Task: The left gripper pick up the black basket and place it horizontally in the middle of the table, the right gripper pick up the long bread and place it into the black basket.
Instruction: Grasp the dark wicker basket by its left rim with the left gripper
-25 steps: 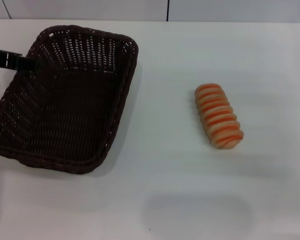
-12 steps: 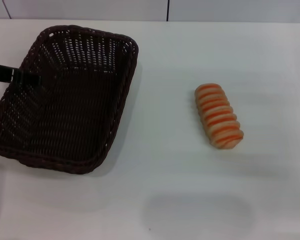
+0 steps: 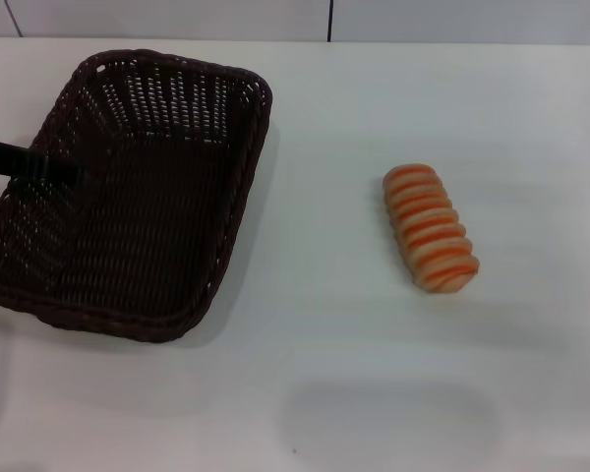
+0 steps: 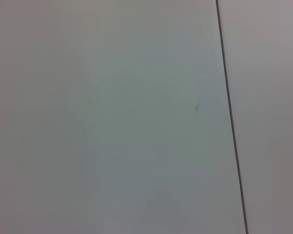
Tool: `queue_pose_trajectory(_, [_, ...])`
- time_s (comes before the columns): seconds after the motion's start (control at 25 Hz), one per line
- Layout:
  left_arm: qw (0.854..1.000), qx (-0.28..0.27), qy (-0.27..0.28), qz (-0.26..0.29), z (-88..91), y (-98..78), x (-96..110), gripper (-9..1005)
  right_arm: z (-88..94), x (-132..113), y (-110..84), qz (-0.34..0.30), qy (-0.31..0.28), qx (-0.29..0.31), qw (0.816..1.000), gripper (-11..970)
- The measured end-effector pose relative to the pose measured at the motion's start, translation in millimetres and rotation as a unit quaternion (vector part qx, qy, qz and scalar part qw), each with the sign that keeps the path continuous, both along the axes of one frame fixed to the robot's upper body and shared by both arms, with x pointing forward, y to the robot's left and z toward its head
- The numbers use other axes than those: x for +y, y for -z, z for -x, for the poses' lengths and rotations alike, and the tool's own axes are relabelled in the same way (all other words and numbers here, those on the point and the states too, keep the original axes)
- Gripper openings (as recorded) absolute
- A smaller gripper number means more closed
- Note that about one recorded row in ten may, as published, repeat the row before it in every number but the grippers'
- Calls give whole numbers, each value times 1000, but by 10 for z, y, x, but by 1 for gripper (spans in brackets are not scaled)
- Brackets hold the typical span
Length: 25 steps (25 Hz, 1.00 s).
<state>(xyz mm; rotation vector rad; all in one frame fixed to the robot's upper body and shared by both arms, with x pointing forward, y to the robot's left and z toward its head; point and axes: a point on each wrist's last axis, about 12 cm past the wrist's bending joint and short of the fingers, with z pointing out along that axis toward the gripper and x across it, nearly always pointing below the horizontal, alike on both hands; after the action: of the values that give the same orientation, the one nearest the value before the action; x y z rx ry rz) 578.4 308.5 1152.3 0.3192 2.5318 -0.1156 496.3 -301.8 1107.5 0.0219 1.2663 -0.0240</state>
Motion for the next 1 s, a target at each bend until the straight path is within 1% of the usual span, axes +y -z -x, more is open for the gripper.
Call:
queue_pose_trajectory(0.24, [1000, 1, 8, -12, -5, 0, -3, 743, -3, 2, -2, 0, 0, 0, 1000, 725])
queue_pose_trajectory(0.48, [1000, 2, 16, -20, -15, -5, -27, 517, 8, 5, -9, -1, 0, -1, 1000, 724])
queue_pose_trajectory(0.68, [1000, 3, 21, -23, -13, -5, -23, 309, 14, 17, -7, -2, -1, -1, 1000, 724])
queue_pose_trajectory(0.88, [999, 3, 31, -30, -5, 8, -8, 230, 19, 23, -1, -6, -2, 0, 1000, 724])
queue_pose_trajectory(1.0, [999, -3, 39, -34, 5, -6, 8, 227, 26, 24, -5, -7, -2, -1, 1000, 724])
